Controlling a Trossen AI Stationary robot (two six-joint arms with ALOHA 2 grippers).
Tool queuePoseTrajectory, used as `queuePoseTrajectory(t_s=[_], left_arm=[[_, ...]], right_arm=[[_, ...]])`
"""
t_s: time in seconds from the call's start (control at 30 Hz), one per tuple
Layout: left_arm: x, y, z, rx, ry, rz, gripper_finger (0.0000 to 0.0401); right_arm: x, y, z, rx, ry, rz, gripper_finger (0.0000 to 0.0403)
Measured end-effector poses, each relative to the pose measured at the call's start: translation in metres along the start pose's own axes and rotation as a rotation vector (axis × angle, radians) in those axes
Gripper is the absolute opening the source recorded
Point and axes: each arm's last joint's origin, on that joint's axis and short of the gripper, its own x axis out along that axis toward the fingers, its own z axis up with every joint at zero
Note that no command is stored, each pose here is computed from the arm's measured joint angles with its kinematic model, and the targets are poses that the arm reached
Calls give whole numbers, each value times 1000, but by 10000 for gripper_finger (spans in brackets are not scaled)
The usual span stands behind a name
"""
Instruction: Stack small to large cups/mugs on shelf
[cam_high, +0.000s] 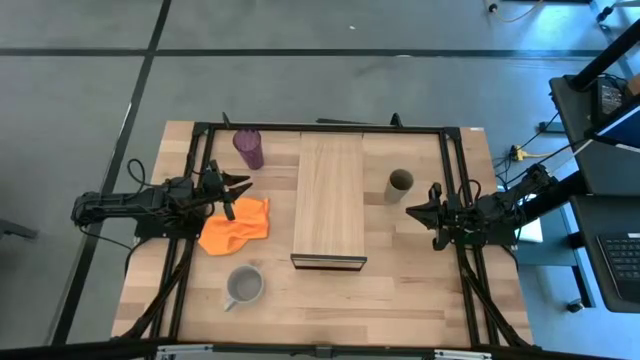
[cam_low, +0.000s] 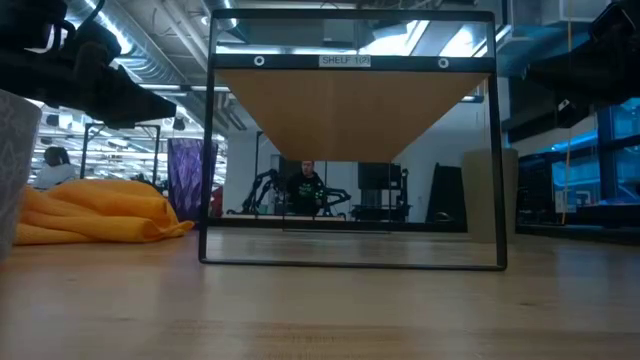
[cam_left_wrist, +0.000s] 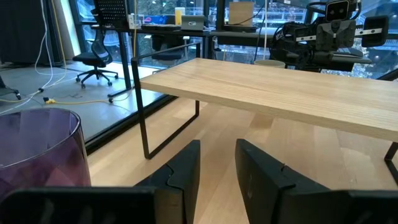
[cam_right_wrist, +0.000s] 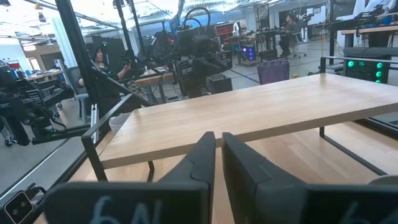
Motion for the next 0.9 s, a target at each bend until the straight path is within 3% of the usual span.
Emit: queuePoseTrajectory(t_s=[0.9], left_arm=[[0, 0, 0, 0, 0, 0, 96]], right_arm=[[0, 1, 5, 31, -43, 5, 32]])
